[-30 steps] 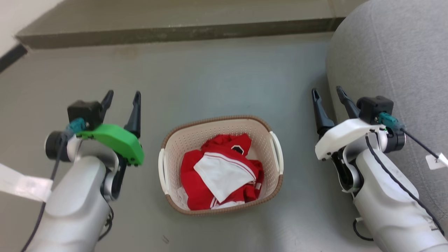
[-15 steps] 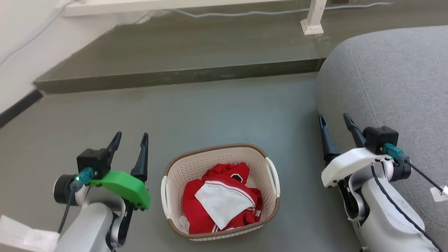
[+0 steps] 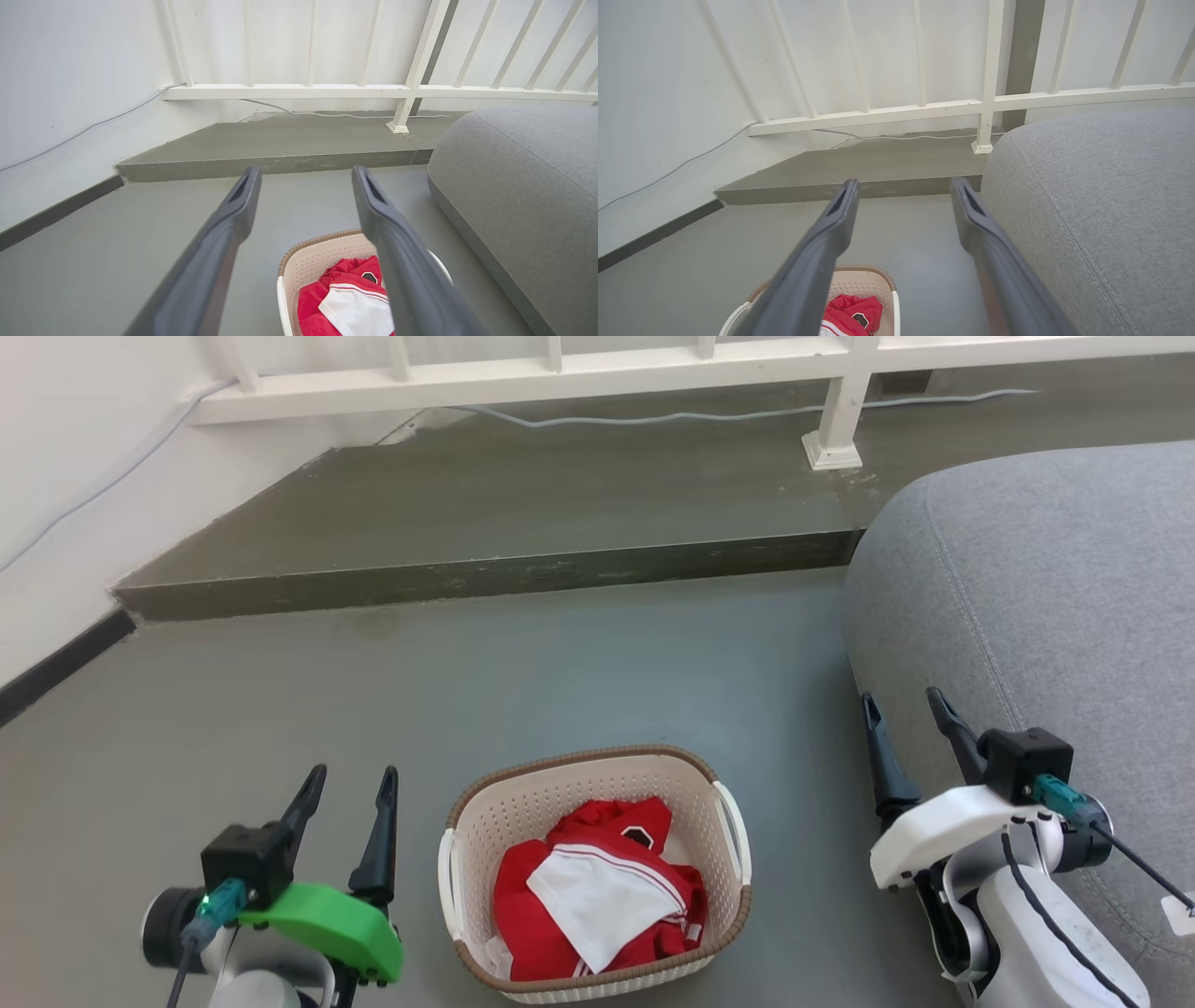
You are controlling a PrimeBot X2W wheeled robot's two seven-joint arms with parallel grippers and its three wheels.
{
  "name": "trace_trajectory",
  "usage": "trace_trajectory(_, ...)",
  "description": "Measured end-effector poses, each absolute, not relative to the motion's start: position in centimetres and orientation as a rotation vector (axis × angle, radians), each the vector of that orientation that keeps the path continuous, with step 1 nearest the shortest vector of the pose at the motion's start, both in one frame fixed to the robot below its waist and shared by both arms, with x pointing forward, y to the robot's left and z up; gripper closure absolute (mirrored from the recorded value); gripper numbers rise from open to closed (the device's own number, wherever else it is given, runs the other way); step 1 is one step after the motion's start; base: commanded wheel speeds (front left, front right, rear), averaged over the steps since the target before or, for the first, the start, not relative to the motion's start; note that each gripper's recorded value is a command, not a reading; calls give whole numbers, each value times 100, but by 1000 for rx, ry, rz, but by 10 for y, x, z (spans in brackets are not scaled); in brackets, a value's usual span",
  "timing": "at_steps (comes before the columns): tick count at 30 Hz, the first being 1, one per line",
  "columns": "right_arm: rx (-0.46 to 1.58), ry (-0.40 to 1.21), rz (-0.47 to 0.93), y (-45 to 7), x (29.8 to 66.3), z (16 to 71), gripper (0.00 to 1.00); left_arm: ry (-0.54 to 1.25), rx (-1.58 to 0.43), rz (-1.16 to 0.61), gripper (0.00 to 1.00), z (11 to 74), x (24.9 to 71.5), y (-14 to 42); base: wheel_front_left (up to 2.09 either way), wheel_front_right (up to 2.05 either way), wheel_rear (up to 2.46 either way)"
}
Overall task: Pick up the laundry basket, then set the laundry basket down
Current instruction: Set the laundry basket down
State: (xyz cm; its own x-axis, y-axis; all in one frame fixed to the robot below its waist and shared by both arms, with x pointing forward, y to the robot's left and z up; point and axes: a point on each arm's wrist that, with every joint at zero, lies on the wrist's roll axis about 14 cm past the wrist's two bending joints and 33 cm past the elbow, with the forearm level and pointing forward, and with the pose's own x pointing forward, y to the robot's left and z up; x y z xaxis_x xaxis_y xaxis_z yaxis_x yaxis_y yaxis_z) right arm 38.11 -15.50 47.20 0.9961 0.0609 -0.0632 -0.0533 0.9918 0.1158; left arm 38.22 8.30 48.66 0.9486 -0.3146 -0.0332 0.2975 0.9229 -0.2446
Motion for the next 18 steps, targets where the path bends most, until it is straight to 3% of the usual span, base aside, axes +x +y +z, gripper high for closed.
trace_trajectory(18, 114, 33, 72, -148, 362, 480, 0, 61, -225, -211, 0, 482, 352, 116, 0, 0, 0)
